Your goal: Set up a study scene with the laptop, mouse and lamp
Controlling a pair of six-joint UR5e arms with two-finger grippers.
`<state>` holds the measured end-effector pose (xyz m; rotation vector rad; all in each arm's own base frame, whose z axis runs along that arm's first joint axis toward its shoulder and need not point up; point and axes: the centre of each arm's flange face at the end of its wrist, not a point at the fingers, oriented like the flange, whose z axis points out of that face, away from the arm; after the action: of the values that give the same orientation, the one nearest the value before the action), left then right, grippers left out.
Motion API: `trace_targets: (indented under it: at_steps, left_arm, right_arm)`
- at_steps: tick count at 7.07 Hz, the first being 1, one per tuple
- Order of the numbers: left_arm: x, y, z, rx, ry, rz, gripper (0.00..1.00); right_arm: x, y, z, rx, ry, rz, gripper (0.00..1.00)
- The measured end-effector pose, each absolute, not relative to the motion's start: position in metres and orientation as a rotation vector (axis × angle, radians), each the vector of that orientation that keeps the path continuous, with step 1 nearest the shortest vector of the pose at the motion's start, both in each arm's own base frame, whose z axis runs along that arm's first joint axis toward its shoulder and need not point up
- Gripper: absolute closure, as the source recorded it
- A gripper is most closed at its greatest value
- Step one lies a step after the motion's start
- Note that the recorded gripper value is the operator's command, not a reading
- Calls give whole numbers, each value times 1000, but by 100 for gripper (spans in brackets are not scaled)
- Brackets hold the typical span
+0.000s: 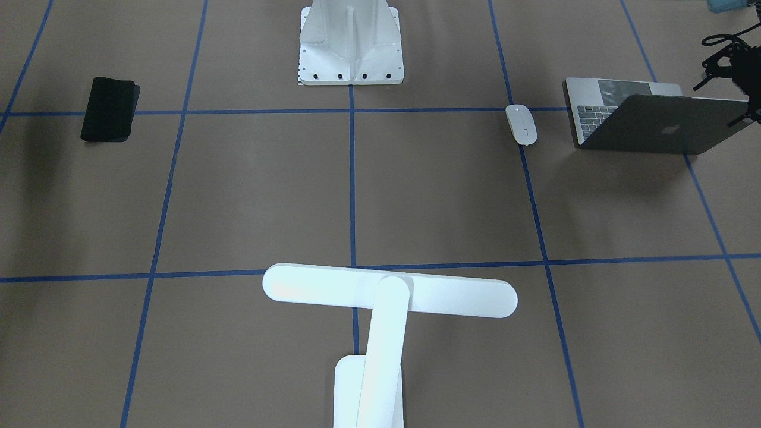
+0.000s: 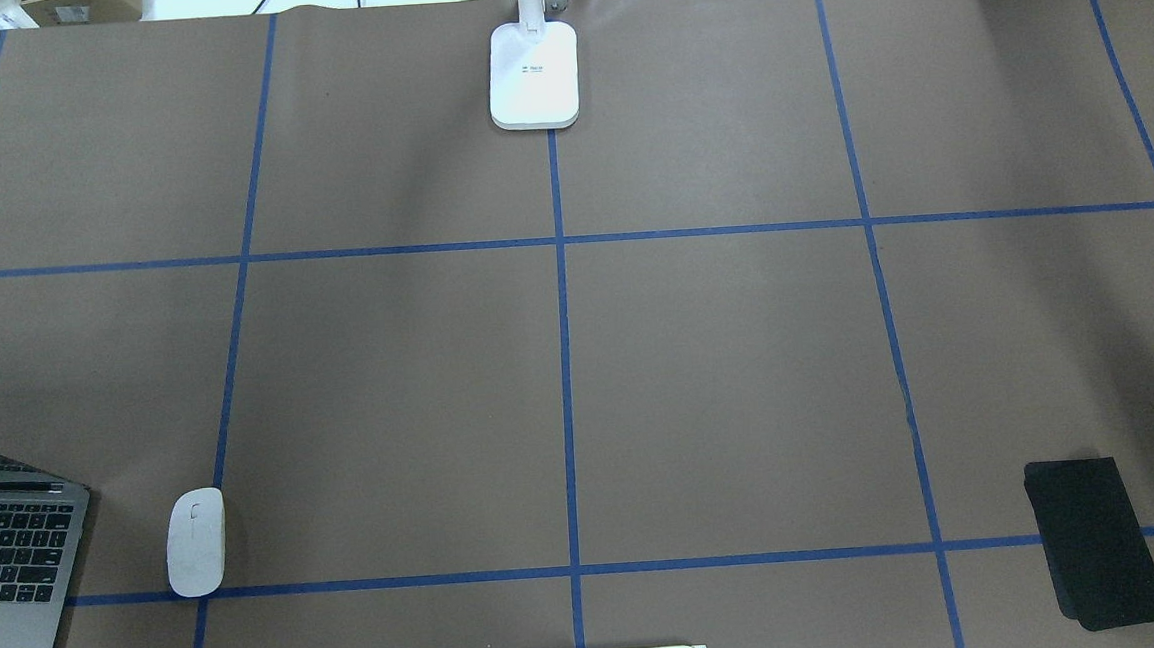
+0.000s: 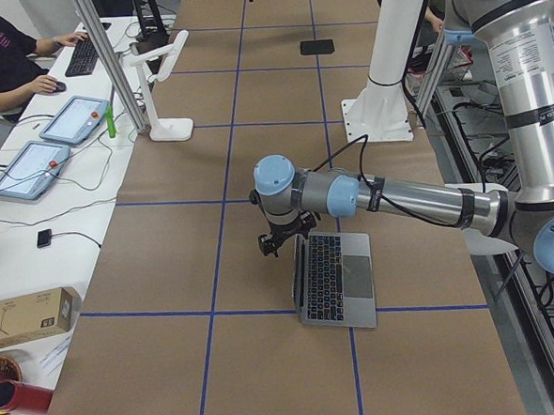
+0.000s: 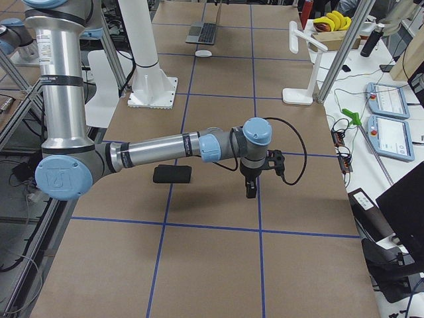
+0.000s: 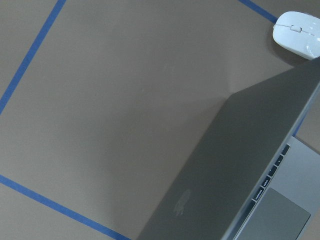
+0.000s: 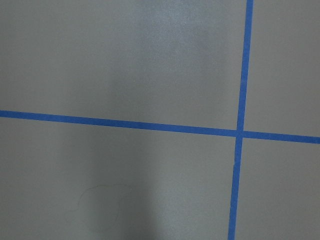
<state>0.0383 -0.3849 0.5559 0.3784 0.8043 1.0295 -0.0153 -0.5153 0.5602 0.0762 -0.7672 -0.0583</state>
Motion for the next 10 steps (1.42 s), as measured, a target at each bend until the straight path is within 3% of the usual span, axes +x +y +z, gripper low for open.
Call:
trace_targets:
  at_steps: [2, 4, 5, 10]
  left_arm:
    - [43, -377, 562, 356, 813, 1039, 1]
    - [45, -372, 566, 345, 817, 1044, 22]
    - [46, -370, 567, 338, 819, 1046, 27]
    - [52, -371, 568, 330, 823, 1057, 43]
  right_arm:
    - [-16, -515, 560, 76, -766, -59, 0]
    - [-16, -515, 560, 76, -766, -59, 0]
    - [-16, -515, 560, 76, -767, -59, 0]
    - [-16, -515, 560, 77, -768, -60, 0]
